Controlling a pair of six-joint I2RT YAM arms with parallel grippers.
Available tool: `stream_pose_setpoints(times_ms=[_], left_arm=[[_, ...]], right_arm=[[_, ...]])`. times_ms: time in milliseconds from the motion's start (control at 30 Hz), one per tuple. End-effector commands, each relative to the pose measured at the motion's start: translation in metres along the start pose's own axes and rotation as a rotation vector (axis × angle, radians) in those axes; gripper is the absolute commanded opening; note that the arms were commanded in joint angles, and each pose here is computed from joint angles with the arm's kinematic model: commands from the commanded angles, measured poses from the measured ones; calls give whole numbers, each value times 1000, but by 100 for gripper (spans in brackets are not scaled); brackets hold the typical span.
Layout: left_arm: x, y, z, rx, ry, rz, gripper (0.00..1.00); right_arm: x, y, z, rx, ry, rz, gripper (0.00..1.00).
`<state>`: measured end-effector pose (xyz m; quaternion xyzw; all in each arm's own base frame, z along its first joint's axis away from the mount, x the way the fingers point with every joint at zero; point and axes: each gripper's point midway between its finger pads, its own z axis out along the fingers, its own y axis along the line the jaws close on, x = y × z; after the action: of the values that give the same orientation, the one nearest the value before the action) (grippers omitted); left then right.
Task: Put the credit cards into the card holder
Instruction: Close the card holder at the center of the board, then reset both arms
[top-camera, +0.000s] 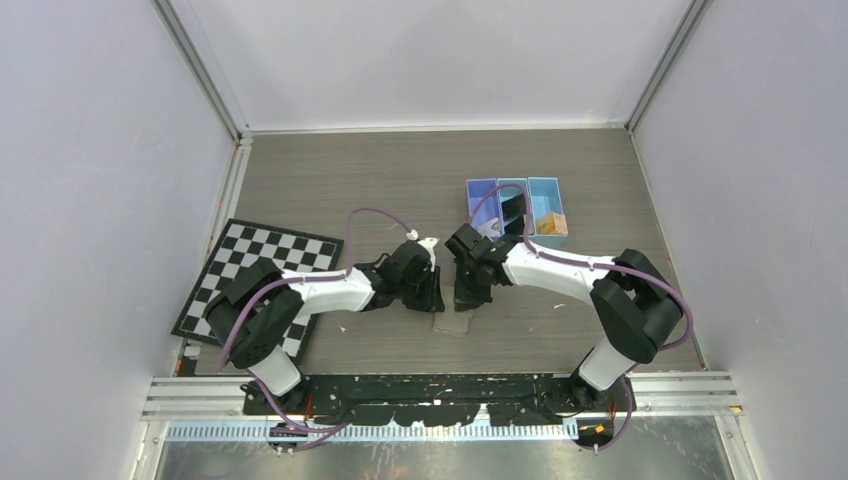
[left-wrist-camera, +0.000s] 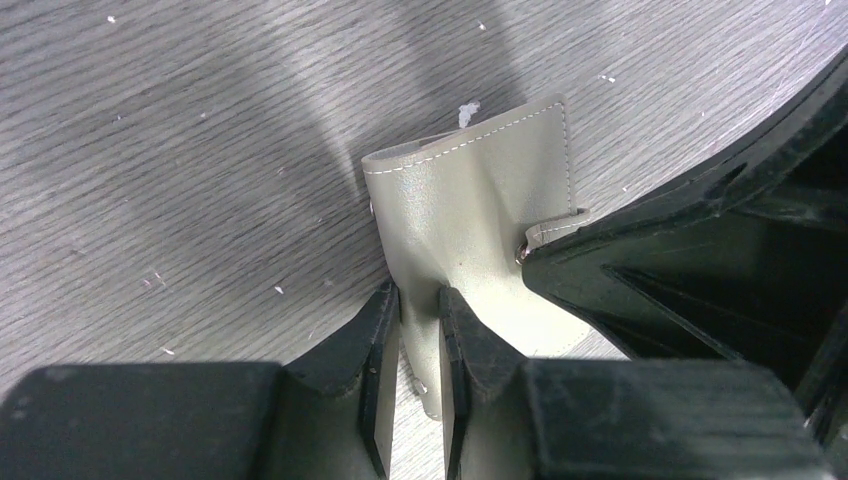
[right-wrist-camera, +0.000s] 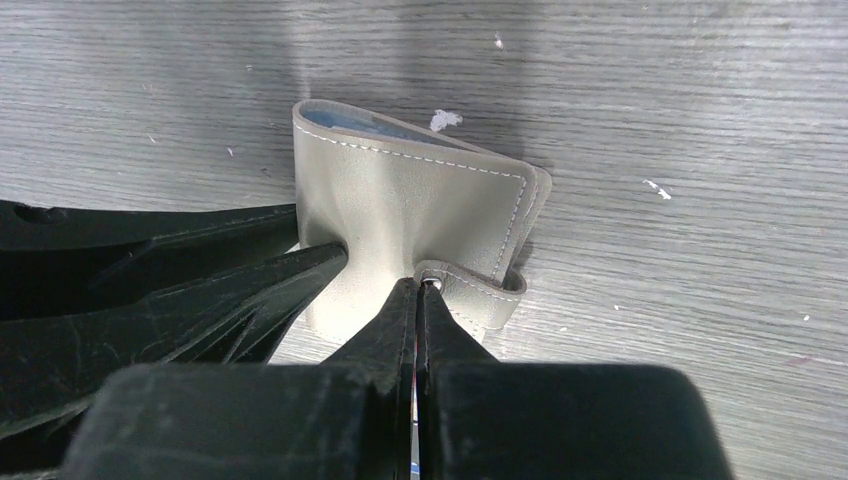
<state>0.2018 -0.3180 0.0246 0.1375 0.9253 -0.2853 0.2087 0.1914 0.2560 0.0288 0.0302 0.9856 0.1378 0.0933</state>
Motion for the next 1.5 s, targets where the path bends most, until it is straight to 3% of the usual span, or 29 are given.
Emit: stream_pose_setpoints(times_ms=[0,400,633,900,1067,1200,1367,1467], left_arm=[[26,16,8,-40,64,6,19],[27,11,9,2,65,15,19],[16,11,3,-13,32,9,23],[-31,18,-30,-67,-100,1,50],[-64,41,-56,-112,-170,-39,72],[-90,73,-82,-120,-214,-123,81],[-122,120,-154,-205,-358,-206,85],[-129,139,-218,-383,-473,-172,97]], right_arm=[[5,-14,37,90,21,25,0],[1,-18,46,152,18,50,0],[-24,16,-3,-6,-93,-22,1],[-46,30,-75,-158,-245,-92,33],[-66,-10,-94,-169,-303,-17,50],[-93,-61,-98,-108,-358,70,64],[-133,-124,-127,-43,-490,215,74],[-154,-153,-158,19,-637,267,76]])
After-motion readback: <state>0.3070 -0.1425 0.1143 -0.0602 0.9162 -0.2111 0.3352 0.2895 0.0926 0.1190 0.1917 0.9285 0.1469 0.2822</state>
